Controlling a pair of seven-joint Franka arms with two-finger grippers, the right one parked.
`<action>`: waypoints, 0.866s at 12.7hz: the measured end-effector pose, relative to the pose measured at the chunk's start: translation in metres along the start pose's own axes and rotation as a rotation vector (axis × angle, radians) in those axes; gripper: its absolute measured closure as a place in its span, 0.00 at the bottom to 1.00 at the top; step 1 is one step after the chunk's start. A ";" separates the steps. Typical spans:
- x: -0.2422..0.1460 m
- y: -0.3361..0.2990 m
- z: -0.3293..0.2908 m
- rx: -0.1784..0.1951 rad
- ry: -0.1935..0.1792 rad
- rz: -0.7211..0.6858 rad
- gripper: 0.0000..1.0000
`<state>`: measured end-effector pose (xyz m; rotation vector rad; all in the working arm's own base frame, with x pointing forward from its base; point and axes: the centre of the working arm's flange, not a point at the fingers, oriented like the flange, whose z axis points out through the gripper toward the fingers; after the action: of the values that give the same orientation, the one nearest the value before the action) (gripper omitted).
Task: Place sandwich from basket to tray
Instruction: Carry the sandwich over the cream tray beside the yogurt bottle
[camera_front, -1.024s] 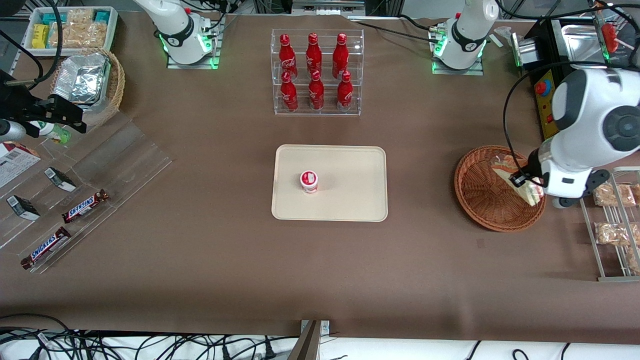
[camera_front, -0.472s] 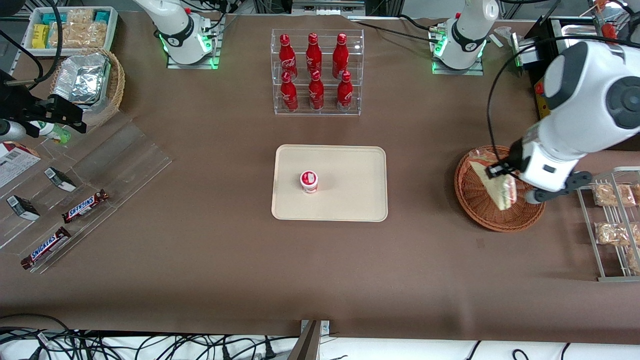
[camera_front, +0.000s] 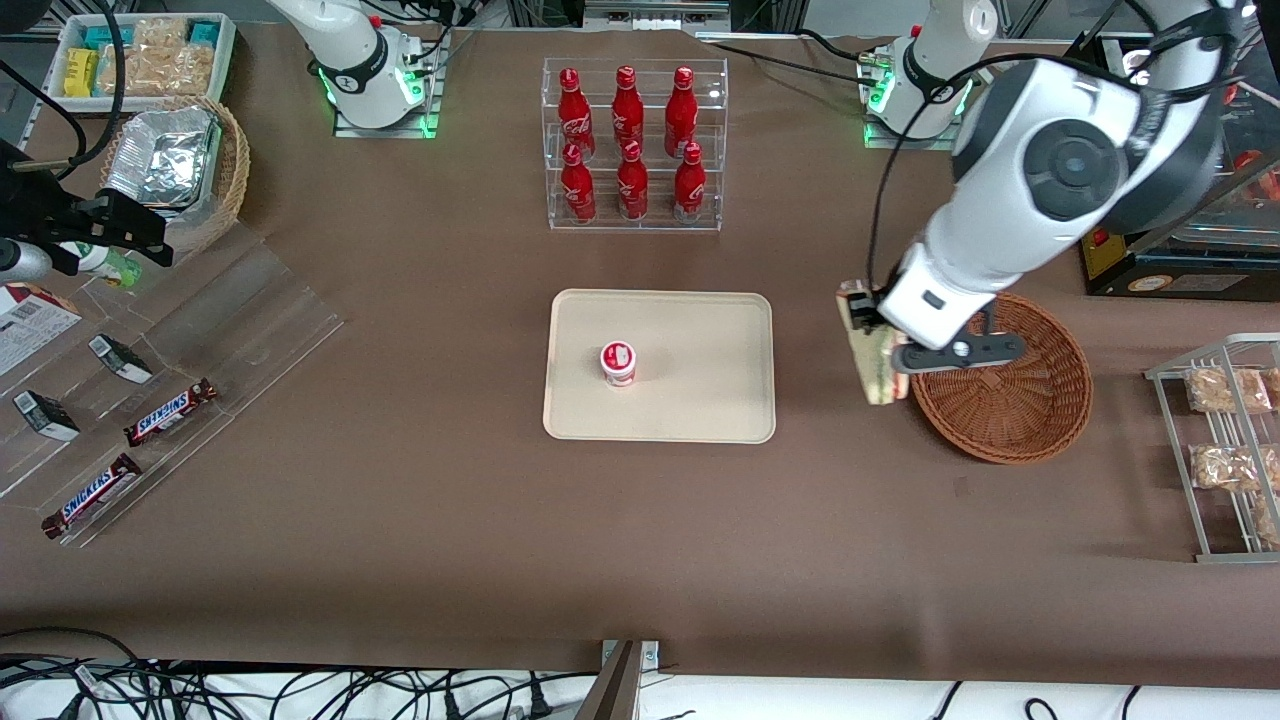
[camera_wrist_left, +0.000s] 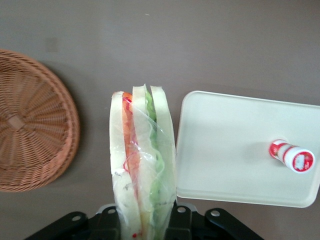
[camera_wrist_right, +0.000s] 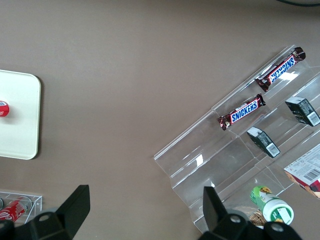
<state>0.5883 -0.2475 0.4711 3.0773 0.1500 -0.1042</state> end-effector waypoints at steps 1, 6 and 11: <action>-0.005 0.017 0.008 -0.005 -0.001 0.029 0.63; -0.032 0.088 0.035 -0.043 0.021 0.105 0.67; -0.033 0.119 0.099 0.002 0.023 0.106 0.68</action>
<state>0.5605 -0.3747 0.3819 3.0814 -0.0128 -0.0645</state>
